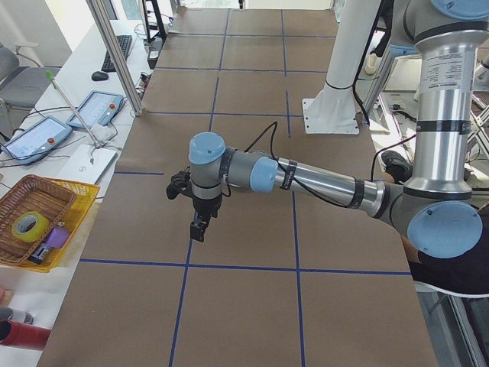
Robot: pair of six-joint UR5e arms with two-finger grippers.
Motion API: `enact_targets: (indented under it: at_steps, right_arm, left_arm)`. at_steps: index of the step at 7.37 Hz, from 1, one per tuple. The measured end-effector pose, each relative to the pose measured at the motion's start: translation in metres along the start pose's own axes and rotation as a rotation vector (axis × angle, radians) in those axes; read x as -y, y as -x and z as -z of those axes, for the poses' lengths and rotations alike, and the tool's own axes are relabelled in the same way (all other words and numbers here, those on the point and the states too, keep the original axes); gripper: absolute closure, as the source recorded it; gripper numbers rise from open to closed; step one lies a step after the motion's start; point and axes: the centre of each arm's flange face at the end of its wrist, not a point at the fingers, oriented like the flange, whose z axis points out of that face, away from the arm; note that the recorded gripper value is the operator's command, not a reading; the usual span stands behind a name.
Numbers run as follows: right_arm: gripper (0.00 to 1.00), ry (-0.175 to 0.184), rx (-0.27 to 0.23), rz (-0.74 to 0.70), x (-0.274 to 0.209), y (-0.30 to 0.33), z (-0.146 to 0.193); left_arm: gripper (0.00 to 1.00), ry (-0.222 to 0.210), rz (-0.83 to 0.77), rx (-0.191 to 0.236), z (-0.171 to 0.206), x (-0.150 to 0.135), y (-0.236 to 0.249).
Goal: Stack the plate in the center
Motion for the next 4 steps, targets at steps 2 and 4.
enact_targets:
  at_steps: [2, 4]
  right_arm:
    - [0.0, 0.0, 0.0, 0.001, 0.0, 0.0, 0.0]
    - [0.0, 0.0, 0.0, 0.001, 0.0, 0.0, 0.0]
  left_arm:
    - [0.0, 0.042, 0.047, -0.095, -0.018, -0.032, 0.016]
    - [0.0, 0.063, 0.114, -0.146, -0.033, -0.049, 0.037]
